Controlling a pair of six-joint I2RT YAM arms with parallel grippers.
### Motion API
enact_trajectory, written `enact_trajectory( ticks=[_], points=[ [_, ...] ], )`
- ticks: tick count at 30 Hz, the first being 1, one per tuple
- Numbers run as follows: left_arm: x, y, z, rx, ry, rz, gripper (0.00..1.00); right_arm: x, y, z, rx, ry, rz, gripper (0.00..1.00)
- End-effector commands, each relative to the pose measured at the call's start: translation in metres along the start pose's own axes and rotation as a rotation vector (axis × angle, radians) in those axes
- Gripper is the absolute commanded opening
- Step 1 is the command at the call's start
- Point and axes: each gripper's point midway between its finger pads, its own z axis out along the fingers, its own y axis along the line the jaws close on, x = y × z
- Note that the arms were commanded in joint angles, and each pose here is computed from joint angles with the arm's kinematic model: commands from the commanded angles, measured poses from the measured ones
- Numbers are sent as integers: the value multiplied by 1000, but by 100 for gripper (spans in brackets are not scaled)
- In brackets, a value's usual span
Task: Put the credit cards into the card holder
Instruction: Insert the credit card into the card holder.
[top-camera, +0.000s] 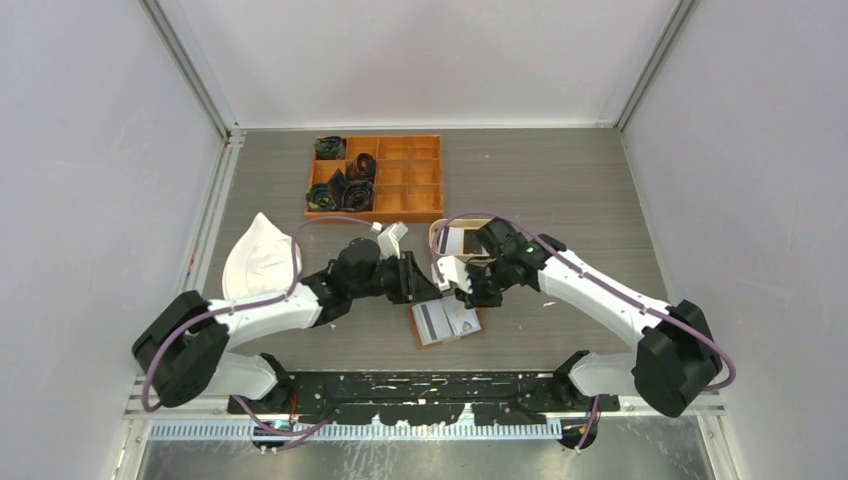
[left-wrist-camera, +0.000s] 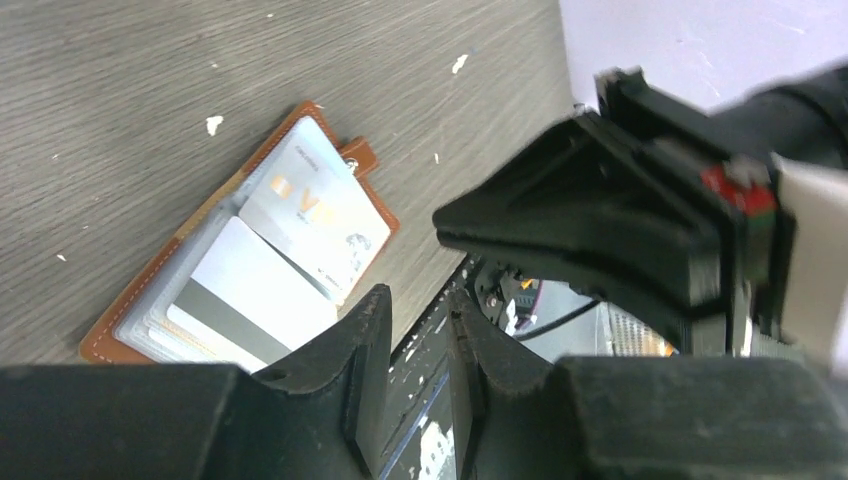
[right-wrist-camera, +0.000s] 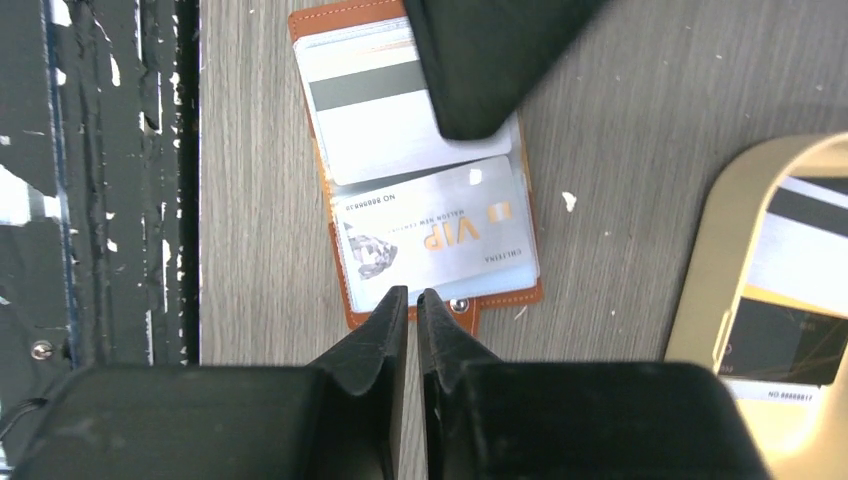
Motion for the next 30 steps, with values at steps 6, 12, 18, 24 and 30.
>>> enact_trajectory(
  ticks=[6, 12, 18, 24, 30],
  points=[
    [-14, -28, -44, 110, -153, 225, 33, -26, -4, -38, 20, -240, 164, 19],
    [-19, -12, -61, 72, -270, 235, 55, -28, -3, -42, -20, -298, 301, 23],
    [-19, 29, -75, 11, -424, 210, 94, -15, -8, -38, -38, -258, 449, 27],
    [-19, 43, -89, 8, -513, 162, 100, -2, -17, -31, -63, -187, 611, 28],
    [-15, 42, -93, 14, -508, 160, 99, 13, -25, -24, -44, -108, 704, 31]
  ],
)
